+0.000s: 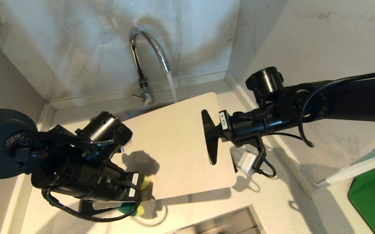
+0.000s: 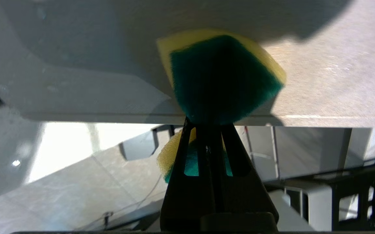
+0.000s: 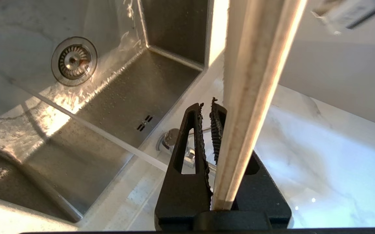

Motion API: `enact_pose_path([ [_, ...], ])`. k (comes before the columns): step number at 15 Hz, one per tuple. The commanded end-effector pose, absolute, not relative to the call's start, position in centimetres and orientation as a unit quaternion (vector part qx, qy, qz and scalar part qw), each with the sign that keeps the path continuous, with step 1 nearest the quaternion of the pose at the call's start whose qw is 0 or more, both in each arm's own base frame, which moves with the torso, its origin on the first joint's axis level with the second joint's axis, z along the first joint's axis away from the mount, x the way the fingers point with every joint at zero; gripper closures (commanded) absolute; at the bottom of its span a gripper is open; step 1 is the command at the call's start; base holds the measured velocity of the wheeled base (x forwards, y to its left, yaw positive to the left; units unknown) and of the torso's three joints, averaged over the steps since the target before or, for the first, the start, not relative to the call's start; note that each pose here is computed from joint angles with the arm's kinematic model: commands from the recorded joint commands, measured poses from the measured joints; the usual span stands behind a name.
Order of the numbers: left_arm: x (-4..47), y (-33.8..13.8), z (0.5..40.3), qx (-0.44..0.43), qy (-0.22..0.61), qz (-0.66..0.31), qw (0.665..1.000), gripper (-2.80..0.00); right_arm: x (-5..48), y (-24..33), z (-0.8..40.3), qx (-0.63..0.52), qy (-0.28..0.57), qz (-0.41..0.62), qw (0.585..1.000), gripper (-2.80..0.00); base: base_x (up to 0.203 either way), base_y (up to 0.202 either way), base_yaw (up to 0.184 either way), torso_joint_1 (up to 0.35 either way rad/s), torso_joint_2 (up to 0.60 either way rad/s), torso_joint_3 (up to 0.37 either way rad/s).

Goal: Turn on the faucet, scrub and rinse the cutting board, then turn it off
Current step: Scrub the cutting board underwater

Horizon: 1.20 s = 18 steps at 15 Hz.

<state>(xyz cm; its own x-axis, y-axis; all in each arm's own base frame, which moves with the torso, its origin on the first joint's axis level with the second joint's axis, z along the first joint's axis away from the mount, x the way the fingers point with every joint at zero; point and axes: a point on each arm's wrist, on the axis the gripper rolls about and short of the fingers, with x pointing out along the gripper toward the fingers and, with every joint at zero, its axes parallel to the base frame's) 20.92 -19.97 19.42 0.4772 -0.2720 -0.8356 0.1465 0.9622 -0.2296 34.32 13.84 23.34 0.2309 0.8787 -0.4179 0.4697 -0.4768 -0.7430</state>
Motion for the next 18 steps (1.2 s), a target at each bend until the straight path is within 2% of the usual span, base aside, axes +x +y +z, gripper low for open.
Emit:
enact_pose_path([
  [1, 21.4, -18.8, 18.0, -0.069, 0.503, -0.098, 0.856, 0.0, 34.3, 13.9, 23.2, -0.744, -0.457, 0.426, 0.237, 0.0, 0.0, 0.0, 0.0, 0.0, 0.0, 0.0],
  [4, 21.2, -16.9, 17.0, -0.073, 0.511, -0.075, 0.853, 0.0, 34.4, 13.7, 23.3, -0.746, -0.455, 0.423, 0.239, 0.0, 0.0, 0.0, 0.0, 0.0, 0.0, 0.0],
  [11, 22.6, -9.9, 16.1, -0.101, 0.474, -0.012, 0.874, 0.0, 34.4, 13.5, 23.3, -0.747, -0.455, 0.422, 0.24, 0.0, 0.0, 0.0, 0.0, 0.0, 0.0, 0.0],
  [18, 24.0, -5.7, 15.7, -0.17, 0.491, -0.031, 0.854, 0.0, 34.6, 12.8, 23.3, -0.751, -0.447, 0.42, 0.244, 0.0, 0.0, 0.0, 0.0, 0.0, 0.0, 0.0],
])
